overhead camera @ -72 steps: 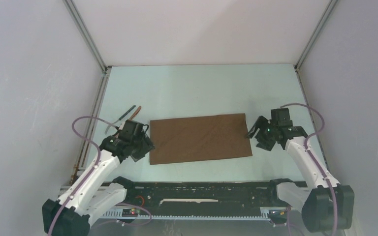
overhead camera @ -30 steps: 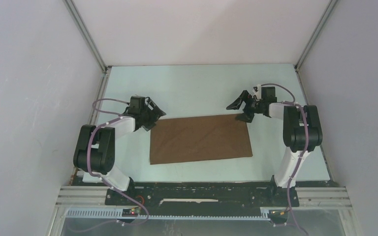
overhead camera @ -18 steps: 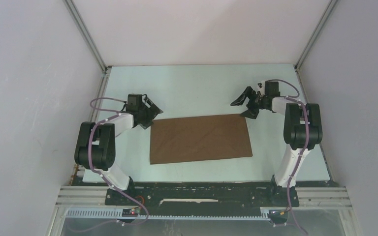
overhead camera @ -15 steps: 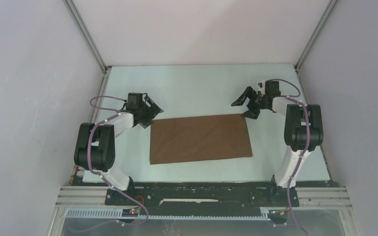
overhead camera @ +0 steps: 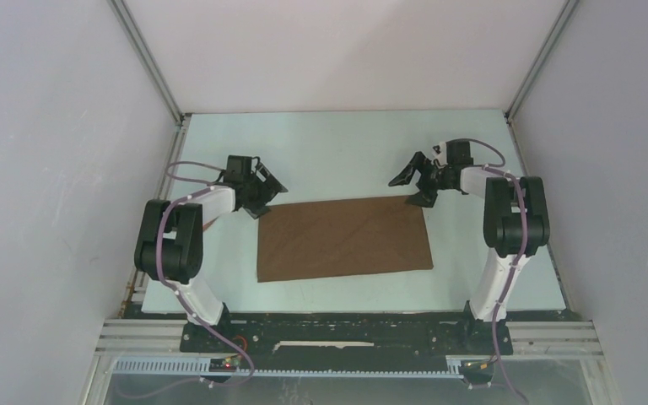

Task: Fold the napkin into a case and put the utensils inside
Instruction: Pick up the rectangle-folded napkin from the center of the board.

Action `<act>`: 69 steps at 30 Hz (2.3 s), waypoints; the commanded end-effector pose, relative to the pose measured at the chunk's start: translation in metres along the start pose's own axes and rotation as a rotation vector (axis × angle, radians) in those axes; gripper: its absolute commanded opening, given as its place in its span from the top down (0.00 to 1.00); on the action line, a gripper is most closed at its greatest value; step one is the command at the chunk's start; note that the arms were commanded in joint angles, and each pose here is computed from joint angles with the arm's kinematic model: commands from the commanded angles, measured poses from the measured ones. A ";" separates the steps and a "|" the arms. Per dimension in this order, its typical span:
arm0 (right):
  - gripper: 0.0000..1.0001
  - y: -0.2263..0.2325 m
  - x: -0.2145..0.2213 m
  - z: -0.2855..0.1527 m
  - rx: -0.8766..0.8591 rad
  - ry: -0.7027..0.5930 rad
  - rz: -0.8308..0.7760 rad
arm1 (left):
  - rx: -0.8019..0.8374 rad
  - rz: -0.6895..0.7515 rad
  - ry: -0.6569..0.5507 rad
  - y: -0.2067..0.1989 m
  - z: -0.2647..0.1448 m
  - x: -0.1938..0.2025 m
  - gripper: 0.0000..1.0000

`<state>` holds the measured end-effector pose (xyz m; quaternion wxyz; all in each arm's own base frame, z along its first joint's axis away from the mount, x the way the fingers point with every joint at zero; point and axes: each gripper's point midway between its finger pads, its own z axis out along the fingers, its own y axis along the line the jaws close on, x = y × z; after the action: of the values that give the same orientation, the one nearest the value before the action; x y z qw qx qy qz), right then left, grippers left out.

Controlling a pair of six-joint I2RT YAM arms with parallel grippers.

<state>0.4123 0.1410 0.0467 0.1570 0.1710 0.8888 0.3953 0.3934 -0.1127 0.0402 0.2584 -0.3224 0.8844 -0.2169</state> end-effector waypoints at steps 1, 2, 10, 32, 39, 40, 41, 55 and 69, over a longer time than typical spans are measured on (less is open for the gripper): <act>0.00 -0.024 -0.027 -0.010 0.066 -0.090 -0.020 | -0.060 -0.037 -0.022 0.014 0.009 -0.016 0.12; 0.00 -0.026 -0.030 -0.014 0.095 -0.100 -0.030 | -0.064 -0.029 -0.029 0.015 0.009 -0.018 0.12; 0.00 0.021 0.002 -0.046 0.221 -0.096 -0.196 | 0.059 0.083 -0.053 -0.024 -0.037 -0.015 0.11; 0.00 -0.003 0.005 -0.047 0.204 -0.106 -0.133 | 0.152 0.031 -0.019 -0.033 -0.018 -0.004 0.00; 0.00 -0.020 0.033 -0.072 0.474 -0.081 -0.144 | 0.242 0.144 -0.009 -0.054 -0.075 0.013 0.00; 0.00 -0.031 0.036 -0.081 0.558 -0.079 -0.123 | 0.262 0.188 -0.019 -0.061 -0.089 0.016 0.00; 0.00 -0.045 0.046 -0.094 0.656 -0.048 -0.084 | 0.262 0.233 -0.018 -0.063 -0.100 0.023 0.00; 0.19 -0.069 0.067 -0.094 0.761 0.244 -0.271 | 0.323 0.445 0.051 -0.056 -0.172 0.077 0.00; 0.29 -0.083 0.082 -0.068 0.775 0.372 -0.259 | 0.416 0.468 0.058 -0.059 -0.200 0.088 0.00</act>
<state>0.2891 0.0732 0.0132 -0.0340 0.0500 0.9975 0.0363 0.2515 -0.1682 0.1931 0.3307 -0.0683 0.8829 -0.3262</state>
